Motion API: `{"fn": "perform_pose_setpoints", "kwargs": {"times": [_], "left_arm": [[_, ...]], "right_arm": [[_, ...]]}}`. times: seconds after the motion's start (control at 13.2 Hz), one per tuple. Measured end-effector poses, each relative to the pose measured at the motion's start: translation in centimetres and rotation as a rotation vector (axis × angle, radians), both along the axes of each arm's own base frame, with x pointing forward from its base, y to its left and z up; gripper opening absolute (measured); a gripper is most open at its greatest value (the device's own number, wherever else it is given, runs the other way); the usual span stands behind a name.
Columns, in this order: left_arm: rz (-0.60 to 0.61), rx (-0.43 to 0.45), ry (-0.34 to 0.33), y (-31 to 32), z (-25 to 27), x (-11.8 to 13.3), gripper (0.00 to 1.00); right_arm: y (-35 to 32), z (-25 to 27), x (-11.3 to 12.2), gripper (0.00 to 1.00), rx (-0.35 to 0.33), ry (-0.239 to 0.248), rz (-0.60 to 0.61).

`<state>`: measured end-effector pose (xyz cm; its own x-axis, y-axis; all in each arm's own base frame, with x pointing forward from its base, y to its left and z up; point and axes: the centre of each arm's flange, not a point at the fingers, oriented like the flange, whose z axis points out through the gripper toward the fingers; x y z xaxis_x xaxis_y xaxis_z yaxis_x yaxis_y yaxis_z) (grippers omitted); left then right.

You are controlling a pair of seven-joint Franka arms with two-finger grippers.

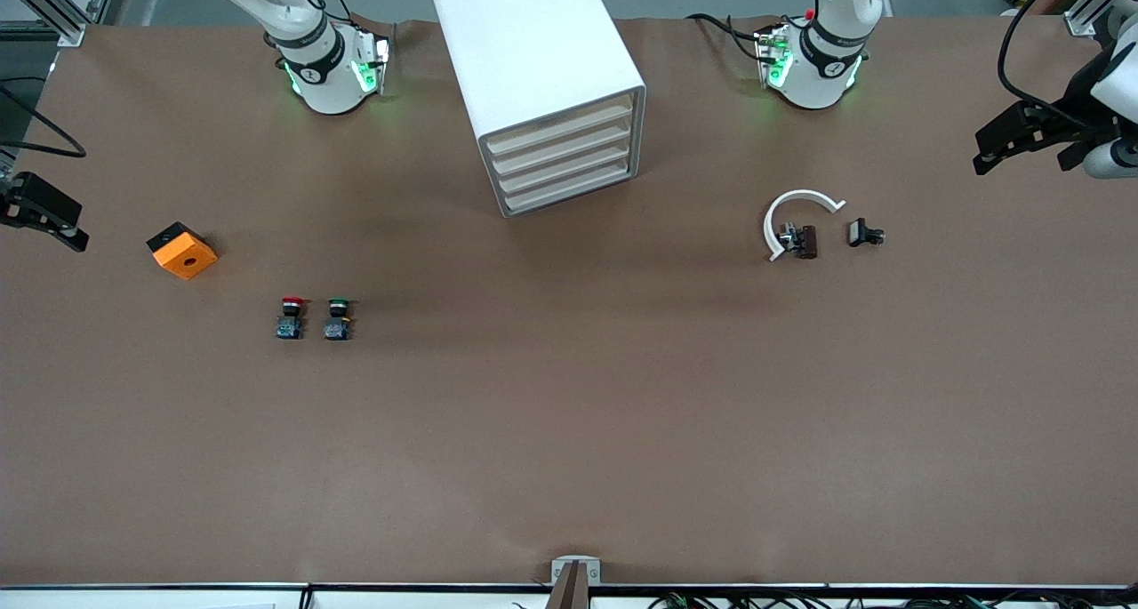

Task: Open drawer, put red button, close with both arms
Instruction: 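Move the left gripper from rest toward the white drawer cabinet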

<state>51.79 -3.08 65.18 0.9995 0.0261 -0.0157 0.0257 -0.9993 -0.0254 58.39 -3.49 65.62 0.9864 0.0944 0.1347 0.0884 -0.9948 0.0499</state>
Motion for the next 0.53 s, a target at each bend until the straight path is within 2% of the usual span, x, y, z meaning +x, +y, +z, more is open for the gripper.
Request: {"fn": "perform_pose_setpoints", "kwargs": {"times": [0.53], "left_arm": [[0.003,-0.003,0.029,0.2,-1.6,1.4,1.00]], "right_arm": [[0.0,0.0,0.0,1.00,0.000,0.001,0.000]]}}
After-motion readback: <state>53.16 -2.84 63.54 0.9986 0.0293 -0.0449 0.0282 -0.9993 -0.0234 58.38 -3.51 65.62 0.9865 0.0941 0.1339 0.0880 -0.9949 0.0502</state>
